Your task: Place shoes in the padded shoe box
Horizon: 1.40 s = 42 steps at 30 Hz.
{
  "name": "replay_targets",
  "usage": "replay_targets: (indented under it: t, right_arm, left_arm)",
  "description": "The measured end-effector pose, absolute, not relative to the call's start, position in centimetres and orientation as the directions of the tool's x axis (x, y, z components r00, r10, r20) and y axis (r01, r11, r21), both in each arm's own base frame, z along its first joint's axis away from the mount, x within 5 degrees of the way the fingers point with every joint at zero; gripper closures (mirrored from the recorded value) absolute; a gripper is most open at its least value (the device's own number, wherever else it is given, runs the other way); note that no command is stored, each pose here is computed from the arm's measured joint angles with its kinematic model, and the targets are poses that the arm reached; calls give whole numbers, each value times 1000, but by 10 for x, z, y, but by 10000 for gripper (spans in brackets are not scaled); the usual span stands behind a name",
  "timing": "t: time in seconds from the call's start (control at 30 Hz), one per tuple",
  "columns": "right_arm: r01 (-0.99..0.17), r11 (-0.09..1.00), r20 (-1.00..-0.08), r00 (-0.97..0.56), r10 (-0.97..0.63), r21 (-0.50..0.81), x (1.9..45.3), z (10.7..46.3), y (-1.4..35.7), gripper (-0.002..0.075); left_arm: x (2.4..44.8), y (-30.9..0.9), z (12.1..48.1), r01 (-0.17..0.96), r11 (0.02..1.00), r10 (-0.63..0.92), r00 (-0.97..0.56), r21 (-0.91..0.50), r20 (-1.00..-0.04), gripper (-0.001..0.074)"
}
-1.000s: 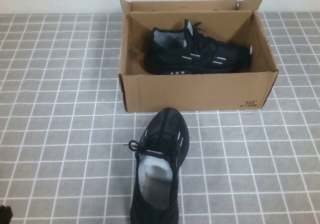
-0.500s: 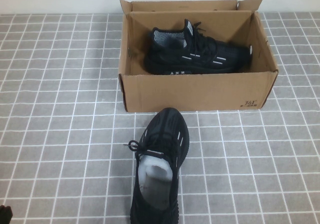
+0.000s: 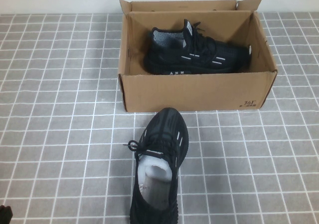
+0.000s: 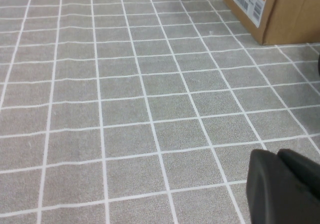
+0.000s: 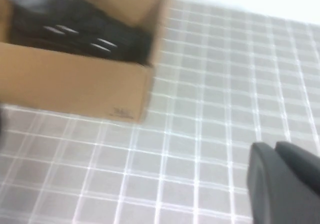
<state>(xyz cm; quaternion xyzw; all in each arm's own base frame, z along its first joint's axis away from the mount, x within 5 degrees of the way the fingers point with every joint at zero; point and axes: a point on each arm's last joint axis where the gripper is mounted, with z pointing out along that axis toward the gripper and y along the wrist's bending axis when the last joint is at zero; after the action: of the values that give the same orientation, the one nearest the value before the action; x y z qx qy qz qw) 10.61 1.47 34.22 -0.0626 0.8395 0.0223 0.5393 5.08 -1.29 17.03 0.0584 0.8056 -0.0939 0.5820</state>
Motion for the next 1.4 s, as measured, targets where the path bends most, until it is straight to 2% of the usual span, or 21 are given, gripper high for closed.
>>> replay_targets:
  t: [0.1,0.3,0.6,0.7,0.93,1.4]
  right_arm:
    - [-115,993,-908,-415,-62,-16,95,305,11,734]
    - [-3,1000,-938,-348,-6,-6,79,239,0,734]
    - [102,995,-975,-220,25,3,60,185,-7,734]
    - [113,994,-979,-201,32,10,56,181,-7,734]
    - [143,990,-950,-307,52,8,52,170,-9,734]
    - [145,989,-948,-314,50,4,51,169,-10,734]
  left_arm:
    - [51,-13,170,203,976,-15,-316,-83,-949,739]
    - [51,-13,170,203,976,-15,-316,-83,-949,739]
    - [51,-13,170,203,976,-15,-316,-83,-949,739]
    - [51,-13,170,203,976,-15,-316,-83,-949,739]
    - [51,-13,170,204,976,-16,-314,-83,-949,740]
    - [51,-13,170,204,976,-16,-314,-83,-949,739]
